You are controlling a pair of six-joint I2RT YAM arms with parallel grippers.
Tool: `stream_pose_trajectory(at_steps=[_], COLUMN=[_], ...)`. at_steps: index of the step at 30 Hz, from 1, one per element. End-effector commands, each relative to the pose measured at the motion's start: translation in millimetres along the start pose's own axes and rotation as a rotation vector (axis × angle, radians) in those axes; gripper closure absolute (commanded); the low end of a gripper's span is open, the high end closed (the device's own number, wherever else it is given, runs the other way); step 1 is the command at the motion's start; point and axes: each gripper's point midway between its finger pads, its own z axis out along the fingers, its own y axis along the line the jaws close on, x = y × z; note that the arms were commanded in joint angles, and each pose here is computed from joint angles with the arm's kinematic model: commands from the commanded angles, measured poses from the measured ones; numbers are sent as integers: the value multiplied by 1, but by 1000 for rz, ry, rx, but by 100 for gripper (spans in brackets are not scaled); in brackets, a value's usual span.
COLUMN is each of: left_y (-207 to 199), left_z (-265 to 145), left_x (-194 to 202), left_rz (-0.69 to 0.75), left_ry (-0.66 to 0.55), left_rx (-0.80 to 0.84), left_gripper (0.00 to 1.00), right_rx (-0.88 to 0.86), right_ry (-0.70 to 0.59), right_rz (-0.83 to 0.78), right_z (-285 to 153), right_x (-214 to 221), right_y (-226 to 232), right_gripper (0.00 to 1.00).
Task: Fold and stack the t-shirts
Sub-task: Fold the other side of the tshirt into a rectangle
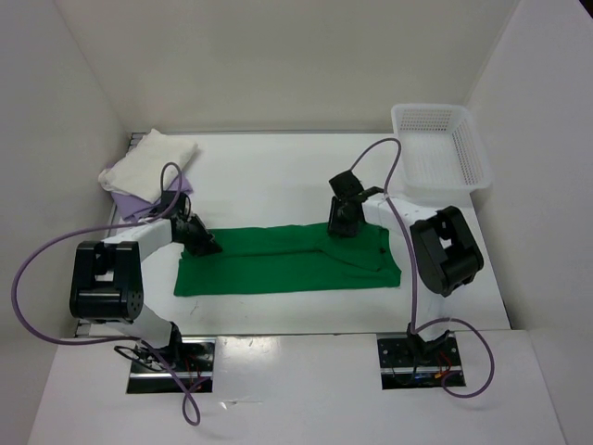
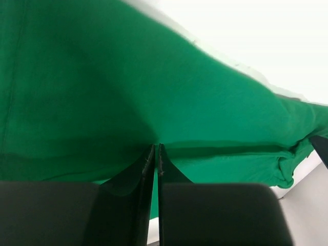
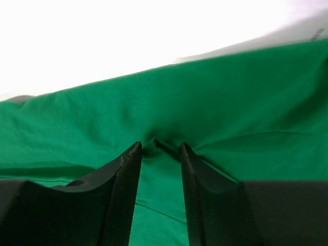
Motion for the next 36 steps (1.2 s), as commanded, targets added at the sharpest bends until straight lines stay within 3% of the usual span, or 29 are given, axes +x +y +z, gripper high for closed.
stream_pose_trajectory(at_steps=[1, 11, 15, 21, 23, 24, 26, 29, 33, 36], left_y=[2, 11, -11, -36, -41, -44, -53, -64, -70, -59], left_z=[-10, -43, -68, -75, -70, -69, -66, -61, -42, -19], left_x=[12, 35, 18, -8, -6, -10, -8, -10, -9, -4], left_rz=[-18, -28, 4, 8, 8, -1, 15, 21, 33, 15], left_ry=[18, 46, -54, -105, -85, -89, -80, -71, -58, -9], left_rx=[-1, 38, 121, 176, 194, 198, 211, 223, 212, 159], left_gripper=[91, 92, 89, 88, 88, 88, 88, 88, 88, 88], right_rx=[-29, -13, -52, -165, -192, -221, -258, -268, -266, -174], right_ry=[-88, -2, 90, 177, 226, 238, 268, 226, 123, 94], right_rz=[-39, -102, -135, -177, -164, -176, -161, -173, -140, -107], right_z=[-6, -29, -41, -73, -80, -85, -91, -103, -99, -70], right_x=[-21, 15, 46, 88, 105, 112, 118, 103, 64, 54], right_y=[23, 25, 19, 27, 27, 32, 36, 44, 49, 38], right_gripper=[60, 87, 96, 97, 91, 73, 58, 55, 69, 92])
